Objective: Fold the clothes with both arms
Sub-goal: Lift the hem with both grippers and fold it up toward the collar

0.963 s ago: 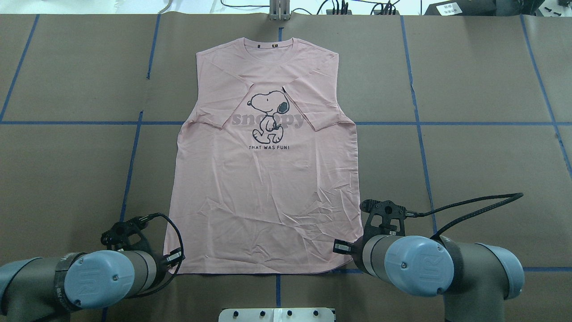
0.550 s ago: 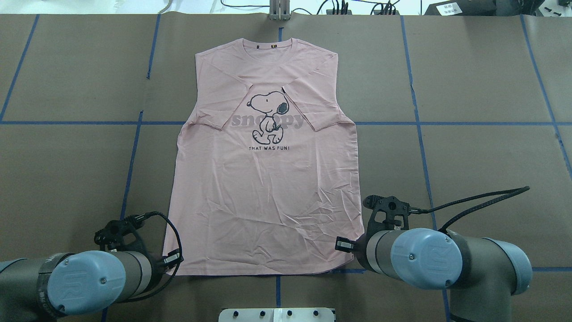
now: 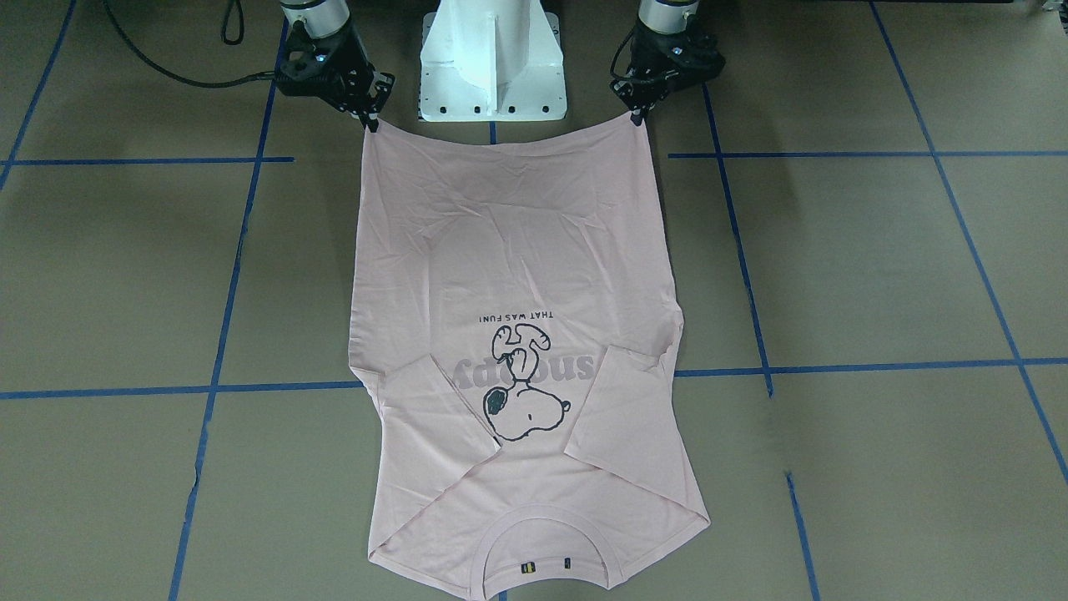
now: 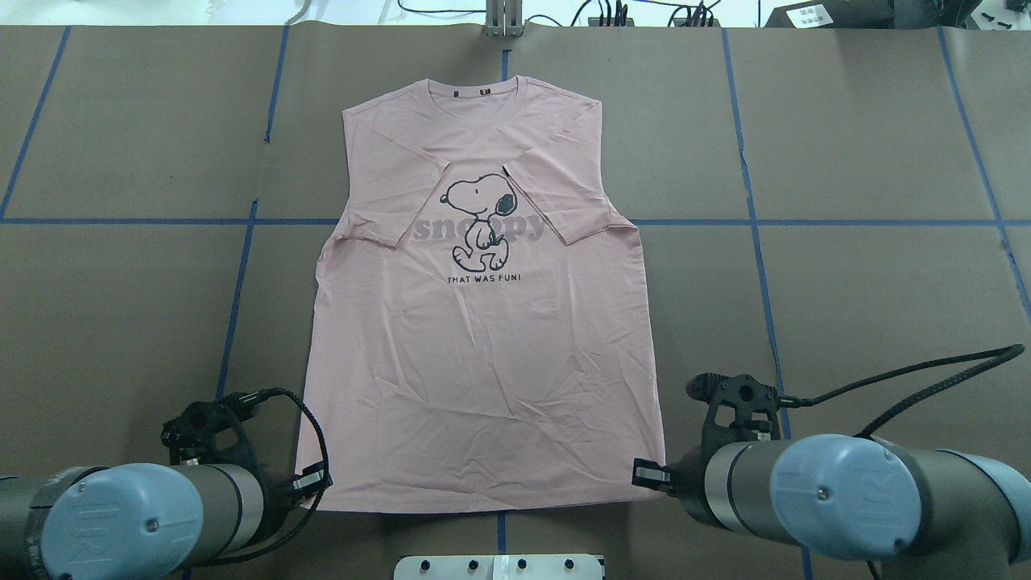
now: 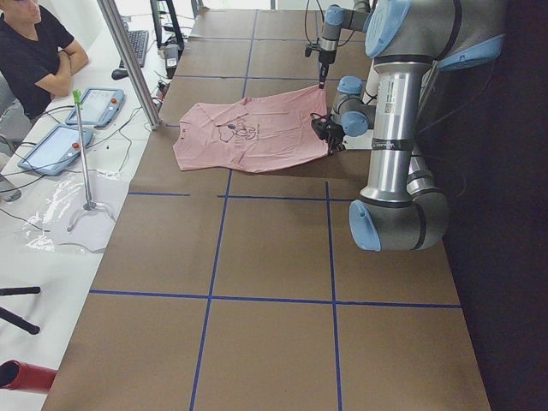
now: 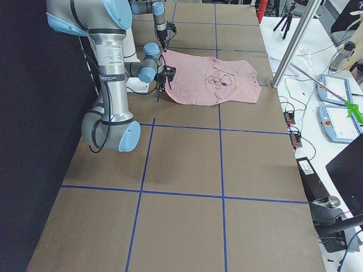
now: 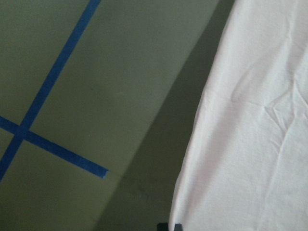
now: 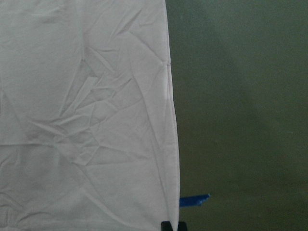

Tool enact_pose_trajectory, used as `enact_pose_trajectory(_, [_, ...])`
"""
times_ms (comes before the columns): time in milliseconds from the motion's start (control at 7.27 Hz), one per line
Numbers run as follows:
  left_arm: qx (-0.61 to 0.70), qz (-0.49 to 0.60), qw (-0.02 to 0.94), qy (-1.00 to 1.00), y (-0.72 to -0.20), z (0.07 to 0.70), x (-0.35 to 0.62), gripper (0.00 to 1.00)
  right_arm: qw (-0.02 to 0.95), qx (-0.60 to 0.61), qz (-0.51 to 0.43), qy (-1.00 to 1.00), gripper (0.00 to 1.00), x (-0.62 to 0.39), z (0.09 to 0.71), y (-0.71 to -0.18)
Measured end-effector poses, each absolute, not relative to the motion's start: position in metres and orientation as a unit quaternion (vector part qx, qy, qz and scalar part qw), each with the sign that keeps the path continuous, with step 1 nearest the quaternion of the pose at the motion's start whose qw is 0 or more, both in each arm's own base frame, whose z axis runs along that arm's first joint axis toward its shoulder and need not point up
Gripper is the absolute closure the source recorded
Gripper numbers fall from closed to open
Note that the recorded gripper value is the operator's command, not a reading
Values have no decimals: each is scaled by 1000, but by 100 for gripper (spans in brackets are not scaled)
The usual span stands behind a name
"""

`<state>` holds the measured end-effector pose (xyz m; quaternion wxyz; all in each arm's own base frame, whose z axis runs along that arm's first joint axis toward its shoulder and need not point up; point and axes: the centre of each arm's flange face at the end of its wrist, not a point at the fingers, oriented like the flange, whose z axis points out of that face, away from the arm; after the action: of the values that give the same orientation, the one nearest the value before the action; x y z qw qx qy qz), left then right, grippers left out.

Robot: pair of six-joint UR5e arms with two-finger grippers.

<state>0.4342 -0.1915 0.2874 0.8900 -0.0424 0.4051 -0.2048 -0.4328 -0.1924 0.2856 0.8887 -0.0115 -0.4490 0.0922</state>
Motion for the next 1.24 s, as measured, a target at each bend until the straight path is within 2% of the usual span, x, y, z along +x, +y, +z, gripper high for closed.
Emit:
enact_pose_trajectory(413, [-65,-138,895,418,-149,239,392,100,889,-40,44,-455,100,-392,280,-139])
enact_pose_trajectory(688, [-74,-118,896,422,-134,226,385,100,885,-38,44,-462,100,-383,274,-142])
enact_pose_trajectory(963, [-45,-108,890,440,-157,211,387,100,876,9,45,-480,100,-396,259,-188])
enact_pose_trajectory(1238, [20,-105,891,441,-218,208,385,100,875,67,45,-478,100,-396,254,-278])
